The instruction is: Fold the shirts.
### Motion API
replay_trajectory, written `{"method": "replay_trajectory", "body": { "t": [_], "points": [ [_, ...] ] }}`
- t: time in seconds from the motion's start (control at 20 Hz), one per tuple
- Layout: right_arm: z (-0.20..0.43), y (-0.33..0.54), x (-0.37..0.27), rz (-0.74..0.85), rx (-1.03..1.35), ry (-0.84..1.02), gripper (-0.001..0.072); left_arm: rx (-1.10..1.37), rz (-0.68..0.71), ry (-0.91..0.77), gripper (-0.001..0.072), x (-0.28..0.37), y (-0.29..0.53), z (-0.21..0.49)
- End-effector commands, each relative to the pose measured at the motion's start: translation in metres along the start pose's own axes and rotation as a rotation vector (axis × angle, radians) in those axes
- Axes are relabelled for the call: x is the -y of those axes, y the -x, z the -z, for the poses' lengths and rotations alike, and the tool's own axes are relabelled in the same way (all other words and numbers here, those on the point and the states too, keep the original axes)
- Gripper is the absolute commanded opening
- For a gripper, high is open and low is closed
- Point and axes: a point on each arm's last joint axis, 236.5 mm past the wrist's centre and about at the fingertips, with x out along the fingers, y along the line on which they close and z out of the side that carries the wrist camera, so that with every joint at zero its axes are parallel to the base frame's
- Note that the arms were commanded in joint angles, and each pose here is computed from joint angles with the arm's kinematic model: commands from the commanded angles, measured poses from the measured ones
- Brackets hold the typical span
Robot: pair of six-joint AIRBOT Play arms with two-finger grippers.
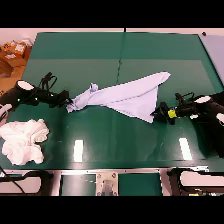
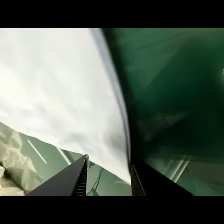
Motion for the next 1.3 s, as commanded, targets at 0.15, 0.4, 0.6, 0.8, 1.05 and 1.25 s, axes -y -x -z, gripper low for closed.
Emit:
{"method": "replay_trajectory", "body": {
  "t": [0.15, 0.4, 0.6, 0.8, 1.05, 1.25],
  "points": [
    [0.018, -0.028, -0.01, 0.004, -0.05, 0.083, 0.0011, -0.064, 0.03, -0.017, 0.0024, 0.009, 0.004, 0.012],
    [-0.003, 0.052, -0.078, -0.099, 0.007, 0.241, 0.001, -0.057, 0.075, -0.062, 0.0023, 0.07, 0.066, -0.01],
    [-0.017, 0.21, -0.175, -0.174, 0.382, 0.462, 0.001, 0.228, 0.08, -0.206, 0.0023, 0.151, 0.179, -0.038],
    [0.059, 0.367, -0.271, -0.226, 0.831, 0.753, 0.0011, 0.566, 0.145, -0.42, 0.0024, 0.25, 0.317, -0.015],
    [0.198, 0.484, -0.33, -0.307, 1.275, 0.989, 0.001, 0.953, 0.214, -0.699, 0.0025, 0.344, 0.465, 0.069],
    [0.23, 0.51, -0.33, -0.292, 1.426, 1.015, 0.001, 1.068, 0.231, -0.797, 0.0025, 0.367, 0.506, 0.115]
  ]
}}
